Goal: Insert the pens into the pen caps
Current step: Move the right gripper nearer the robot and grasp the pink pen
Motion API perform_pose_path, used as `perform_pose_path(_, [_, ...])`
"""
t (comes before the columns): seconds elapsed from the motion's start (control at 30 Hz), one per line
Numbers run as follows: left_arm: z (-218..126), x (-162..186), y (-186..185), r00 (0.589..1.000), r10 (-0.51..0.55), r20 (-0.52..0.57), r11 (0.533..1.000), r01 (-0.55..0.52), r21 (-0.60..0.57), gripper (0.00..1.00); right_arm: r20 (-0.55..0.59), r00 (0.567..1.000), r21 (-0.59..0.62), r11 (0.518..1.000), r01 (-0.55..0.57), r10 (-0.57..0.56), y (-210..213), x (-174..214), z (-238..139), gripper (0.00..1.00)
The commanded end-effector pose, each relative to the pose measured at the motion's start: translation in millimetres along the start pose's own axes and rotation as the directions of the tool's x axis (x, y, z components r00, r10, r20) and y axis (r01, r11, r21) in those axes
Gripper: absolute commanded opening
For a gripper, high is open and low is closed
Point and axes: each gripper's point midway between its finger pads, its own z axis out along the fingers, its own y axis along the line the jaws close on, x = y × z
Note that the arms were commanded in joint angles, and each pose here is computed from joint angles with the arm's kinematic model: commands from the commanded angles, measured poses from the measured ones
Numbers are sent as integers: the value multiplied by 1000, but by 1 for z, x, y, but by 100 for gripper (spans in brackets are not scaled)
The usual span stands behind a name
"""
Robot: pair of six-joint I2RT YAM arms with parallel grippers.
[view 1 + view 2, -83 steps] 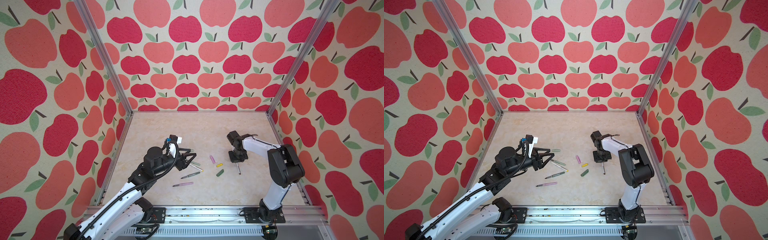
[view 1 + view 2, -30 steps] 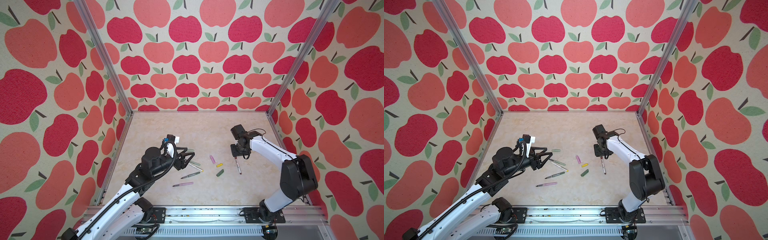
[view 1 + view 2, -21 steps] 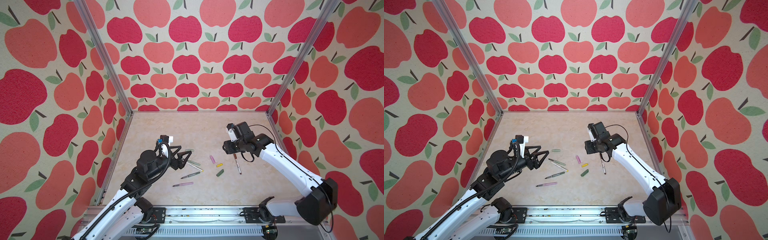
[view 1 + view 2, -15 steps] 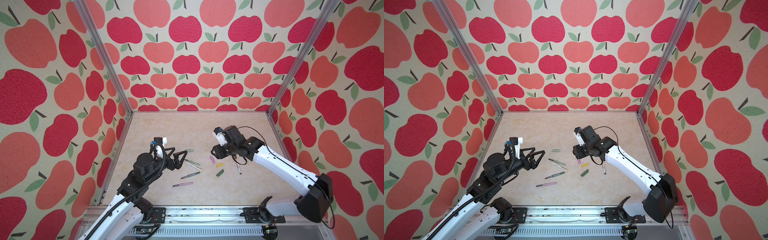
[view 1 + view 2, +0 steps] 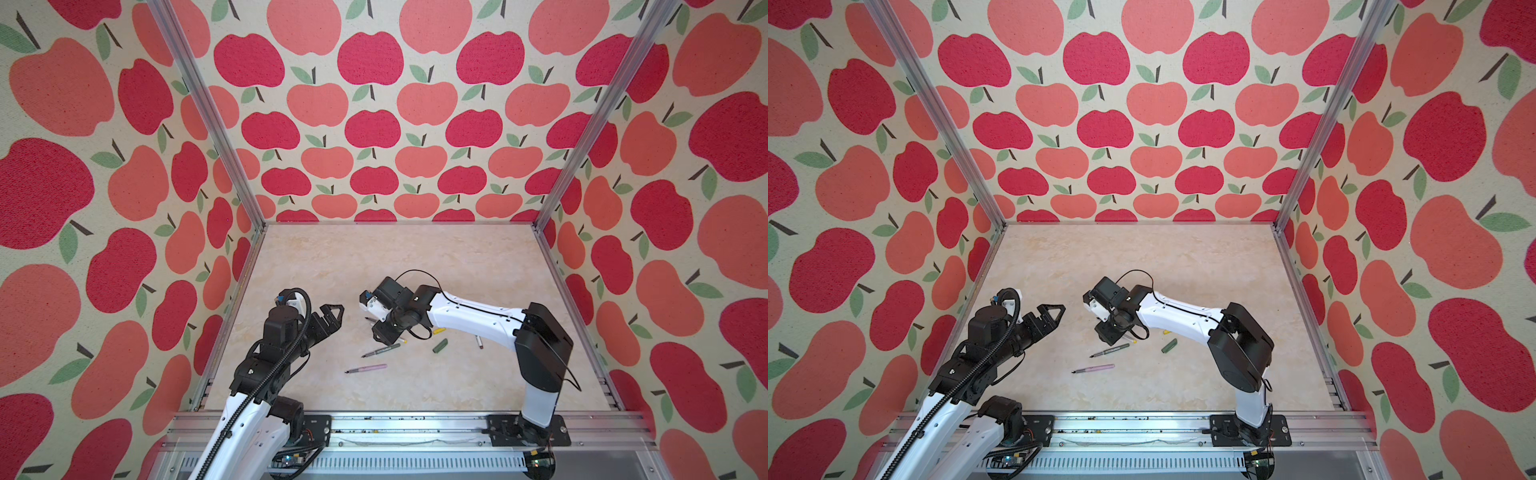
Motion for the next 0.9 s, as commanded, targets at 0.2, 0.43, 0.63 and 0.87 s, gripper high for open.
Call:
perform_pose_path(0.2, [-52, -8, 41, 979, -71, 189, 984, 100, -149, 98, -98, 966, -122, 967, 226, -238, 49, 19, 41, 42])
perform_pose_path(0.43, [-64, -2, 49, 967, -97, 234, 984, 129, -126, 98, -161, 926, -124, 938, 324, -341, 73, 30, 65, 42])
perform_pose_path(0.63, [-67, -3, 48, 970, -67, 235, 987, 99, -128, 98, -177, 923, -113, 939, 325, -341, 70, 34, 75, 41])
perform_pose_path(0.87, [-62, -6, 43, 972, -54, 228, 989, 84, -124, 98, -218, 911, -101, 937, 336, -350, 63, 43, 87, 38])
